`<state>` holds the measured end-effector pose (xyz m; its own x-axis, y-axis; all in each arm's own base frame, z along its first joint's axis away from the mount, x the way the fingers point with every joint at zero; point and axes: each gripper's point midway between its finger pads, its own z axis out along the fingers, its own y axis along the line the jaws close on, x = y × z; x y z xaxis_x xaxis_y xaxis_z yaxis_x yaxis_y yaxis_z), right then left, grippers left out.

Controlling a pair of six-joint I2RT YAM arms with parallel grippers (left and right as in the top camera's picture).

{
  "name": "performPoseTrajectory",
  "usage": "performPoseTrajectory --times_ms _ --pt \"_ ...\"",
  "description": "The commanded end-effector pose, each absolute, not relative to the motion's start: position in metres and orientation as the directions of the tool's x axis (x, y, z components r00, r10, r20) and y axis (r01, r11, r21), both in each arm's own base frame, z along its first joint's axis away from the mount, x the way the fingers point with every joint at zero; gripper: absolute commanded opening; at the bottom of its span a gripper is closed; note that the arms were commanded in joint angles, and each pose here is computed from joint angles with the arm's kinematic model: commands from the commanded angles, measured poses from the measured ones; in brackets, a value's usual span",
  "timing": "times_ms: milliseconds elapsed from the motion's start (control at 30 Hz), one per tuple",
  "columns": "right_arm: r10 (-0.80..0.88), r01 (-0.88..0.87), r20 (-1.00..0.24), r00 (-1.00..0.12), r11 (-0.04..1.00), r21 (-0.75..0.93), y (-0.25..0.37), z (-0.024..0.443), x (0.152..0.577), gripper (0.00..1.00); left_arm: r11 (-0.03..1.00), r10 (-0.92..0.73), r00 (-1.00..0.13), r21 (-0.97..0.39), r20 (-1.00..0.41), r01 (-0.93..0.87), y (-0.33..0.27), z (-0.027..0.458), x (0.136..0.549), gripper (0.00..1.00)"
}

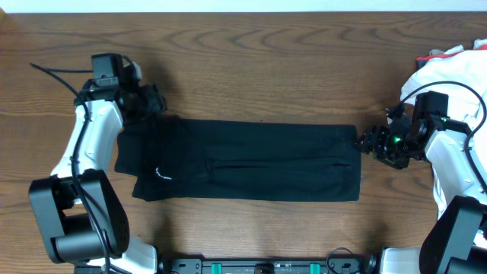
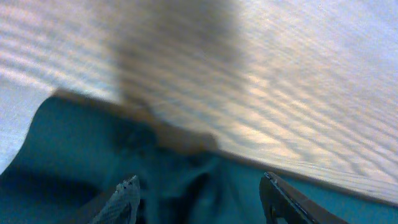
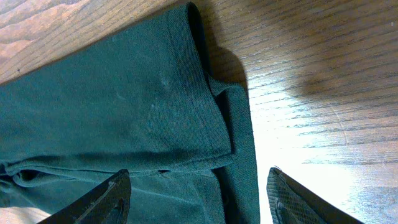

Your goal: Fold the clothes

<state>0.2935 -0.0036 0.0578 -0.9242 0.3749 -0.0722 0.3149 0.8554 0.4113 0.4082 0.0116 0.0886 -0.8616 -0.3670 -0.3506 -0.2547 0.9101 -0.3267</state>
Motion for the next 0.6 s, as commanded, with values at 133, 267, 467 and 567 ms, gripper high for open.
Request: performPoseTrajectory --times_ms 133,267,467,567 --pt "0.379 0.307 -0.097 -0.92 0.854 0.42 -0.005 0.065 0.297 0.68 0.92 -0.355 -0.903 -0.262 -0.242 -0.291 -0.01 0.04 0.401 0.64" --pt "0.379 0.308 -0.094 -0.921 0.853 0.42 -0.005 0.065 0.296 0.68 0.92 -0.353 -0.916 -0.248 -0.193 -0.302 -0.011 0.018 0.397 0.63" --pt "0.379 0.31 -0.091 -0.921 0.853 0.42 -0.005 0.065 0.295 0.68 0.922 -0.353 -0.911 -0.249 -0.214 -0.298 -0.01 0.009 0.406 0.41" --pt "0.379 0.312 -0.086 -0.921 0.853 0.419 -0.004 0.065 0.294 0.68 0.923 -0.353 -0.909 -0.241 -0.22 -0.301 -0.008 0.009 0.407 0.19"
